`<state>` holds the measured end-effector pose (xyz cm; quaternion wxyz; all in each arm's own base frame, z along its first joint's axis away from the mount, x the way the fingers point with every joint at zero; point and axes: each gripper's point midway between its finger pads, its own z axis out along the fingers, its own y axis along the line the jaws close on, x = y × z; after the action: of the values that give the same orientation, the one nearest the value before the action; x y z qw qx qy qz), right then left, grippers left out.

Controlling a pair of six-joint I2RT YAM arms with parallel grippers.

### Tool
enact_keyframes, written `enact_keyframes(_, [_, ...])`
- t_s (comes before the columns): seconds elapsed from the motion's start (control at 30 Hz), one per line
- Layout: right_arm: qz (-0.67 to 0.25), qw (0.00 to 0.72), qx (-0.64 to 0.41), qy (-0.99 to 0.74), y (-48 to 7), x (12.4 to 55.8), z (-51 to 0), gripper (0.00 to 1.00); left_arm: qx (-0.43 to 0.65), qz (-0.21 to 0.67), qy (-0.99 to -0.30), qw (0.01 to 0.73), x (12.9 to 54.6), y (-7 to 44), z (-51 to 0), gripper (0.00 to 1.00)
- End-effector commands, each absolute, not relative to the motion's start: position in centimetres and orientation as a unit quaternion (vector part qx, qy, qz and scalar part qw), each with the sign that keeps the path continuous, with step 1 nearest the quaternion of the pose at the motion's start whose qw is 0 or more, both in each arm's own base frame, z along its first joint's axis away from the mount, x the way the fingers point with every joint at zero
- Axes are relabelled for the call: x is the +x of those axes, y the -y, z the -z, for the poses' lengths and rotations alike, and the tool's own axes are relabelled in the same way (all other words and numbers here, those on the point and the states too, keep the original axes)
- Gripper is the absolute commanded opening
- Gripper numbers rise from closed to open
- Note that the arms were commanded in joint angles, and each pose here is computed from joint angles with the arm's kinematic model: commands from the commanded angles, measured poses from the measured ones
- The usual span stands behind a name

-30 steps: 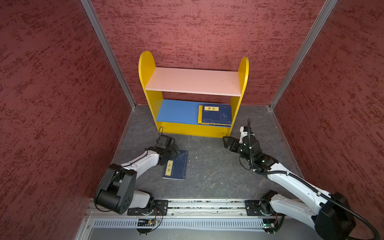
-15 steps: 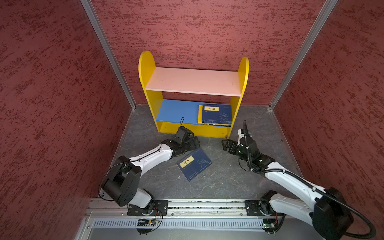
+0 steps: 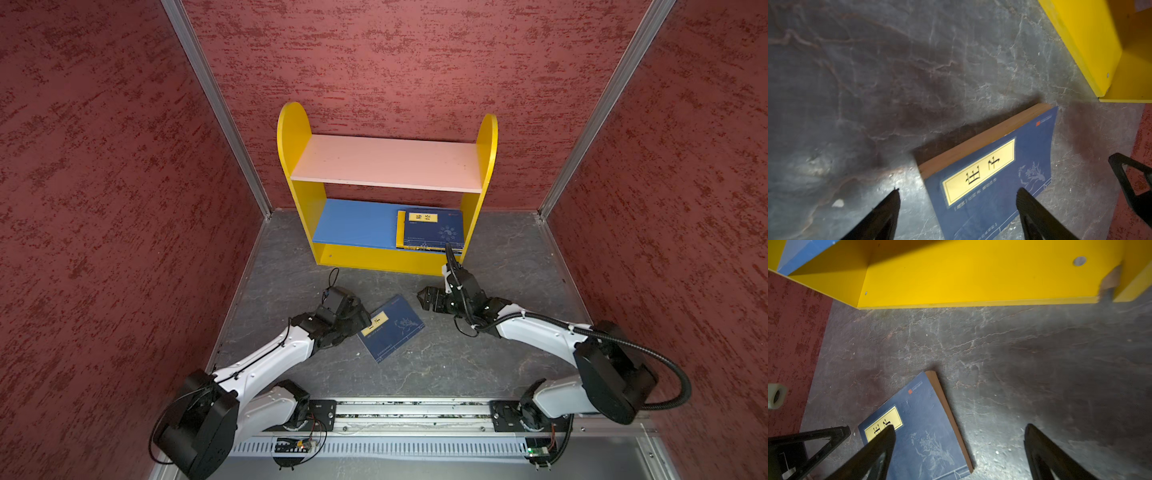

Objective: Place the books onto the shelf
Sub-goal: 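Move both grippers toward the dark blue book lying on the table, then lower both grippers onto opposite edges of the dark blue book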

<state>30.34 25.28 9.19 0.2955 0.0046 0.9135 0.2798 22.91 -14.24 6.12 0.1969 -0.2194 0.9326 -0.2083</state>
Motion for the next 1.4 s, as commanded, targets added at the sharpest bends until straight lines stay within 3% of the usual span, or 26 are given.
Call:
enact_keyframes(0.0, [-0.302, 0.294, -0.018, -0.907, -27.7, 30.6, -9.3, 0.96, -0.249, 0.198, -0.926, 0.202, 22.1, 13.2, -6.1, 0.86])
enact_keyframes(0.33, [-0.295, 0.267, -0.031, -0.917, -29.5, 30.1, -7.1, 0.91, -0.242, 0.197, -0.929, 0.197, 22.0, 13.8, -5.0, 0.81])
enact_keyframes(0.93, [-0.290, 0.266, -0.045, -0.918, -30.5, 30.7, -7.1, 0.91, -0.246, 0.196, -0.921, 0.228, 23.2, 14.2, -5.3, 0.78])
enact_keyframes(1.23, [-0.293, 0.262, -0.048, -0.918, -30.7, 30.7, -6.7, 0.91, -0.246, 0.197, -0.925, 0.211, 23.2, 14.7, -4.3, 0.78])
enact_keyframes(1.37, [-0.294, 0.257, -0.050, -0.919, -30.8, 30.6, -6.4, 0.91, -0.246, 0.197, -0.927, 0.205, 23.0, 14.8, -4.1, 0.73])
